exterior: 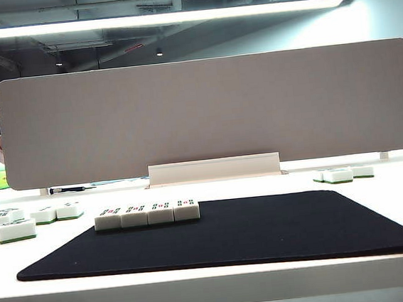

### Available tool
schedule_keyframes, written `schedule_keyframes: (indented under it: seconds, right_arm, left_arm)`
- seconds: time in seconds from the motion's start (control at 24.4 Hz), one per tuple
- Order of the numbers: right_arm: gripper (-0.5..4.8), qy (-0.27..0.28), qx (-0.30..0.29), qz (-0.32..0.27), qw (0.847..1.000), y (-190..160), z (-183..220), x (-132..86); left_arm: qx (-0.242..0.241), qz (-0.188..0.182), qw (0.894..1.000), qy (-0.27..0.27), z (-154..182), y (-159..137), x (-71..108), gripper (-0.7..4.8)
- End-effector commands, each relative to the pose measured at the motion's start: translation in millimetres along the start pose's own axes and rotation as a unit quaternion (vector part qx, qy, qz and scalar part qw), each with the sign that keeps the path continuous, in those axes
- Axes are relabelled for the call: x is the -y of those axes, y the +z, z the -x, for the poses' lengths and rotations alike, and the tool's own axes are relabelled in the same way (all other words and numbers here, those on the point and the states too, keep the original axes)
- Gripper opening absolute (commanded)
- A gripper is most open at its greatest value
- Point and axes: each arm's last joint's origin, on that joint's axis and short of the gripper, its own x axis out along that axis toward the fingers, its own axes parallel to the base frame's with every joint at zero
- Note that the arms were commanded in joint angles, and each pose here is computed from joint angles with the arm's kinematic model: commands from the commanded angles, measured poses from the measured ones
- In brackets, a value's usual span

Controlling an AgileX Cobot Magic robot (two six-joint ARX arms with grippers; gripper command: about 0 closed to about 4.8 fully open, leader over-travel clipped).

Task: Arrange four mahjong tiles into a neat stack, creating two layers of paired tiles.

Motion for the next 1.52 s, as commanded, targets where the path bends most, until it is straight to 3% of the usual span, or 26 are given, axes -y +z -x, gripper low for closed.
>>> schedule_keyframes:
  seconds: [0.04,0.33,0.7,0.9,1.15,1.31,1.52]
  right_arm:
    - [-0.01,0.005,0.006,0.003,1.0,1.6,0.7,-0.7]
    - [-0.01,0.01,0.021,0.0,1.0,13.7,5.3,-2.9]
    - [-0.01,0.031,0.088,-0.002,0.996,65.5,31.5,-11.6]
    - [-0.01,0.066,0.097,0.001,0.993,102.2,64.2,-18.7]
    - [-0.01,0.152,0.091,0.011,0.984,139.4,118.5,-27.8]
    - [-0.01,0.207,0.063,0.015,0.976,153.2,162.5,-31.4]
    - [-0.01,0.218,0.028,0.012,0.975,154.1,191.9,-31.0]
  left_arm:
    - [-0.008,0.0,1.0,-0.001,-0.3,-2.1,-0.1,1.11]
    - [-0.008,0.0,1.0,-0.001,-0.3,-2.1,-0.1,1.11]
    - [-0.008,0.0,1.0,-0.001,-0.3,-2.2,-0.1,1.11]
    - [-0.008,-0.001,1.0,-0.001,-0.3,-2.2,-0.1,1.11]
    - [-0.008,0.0,1.0,-0.001,-0.3,-2.2,-0.1,1.11]
    - [-0.008,-0.001,1.0,-0.001,-0.3,-2.1,-0.1,1.11]
    - [-0.008,0.0,1.0,-0.001,-0.3,-2.1,-0.1,1.11]
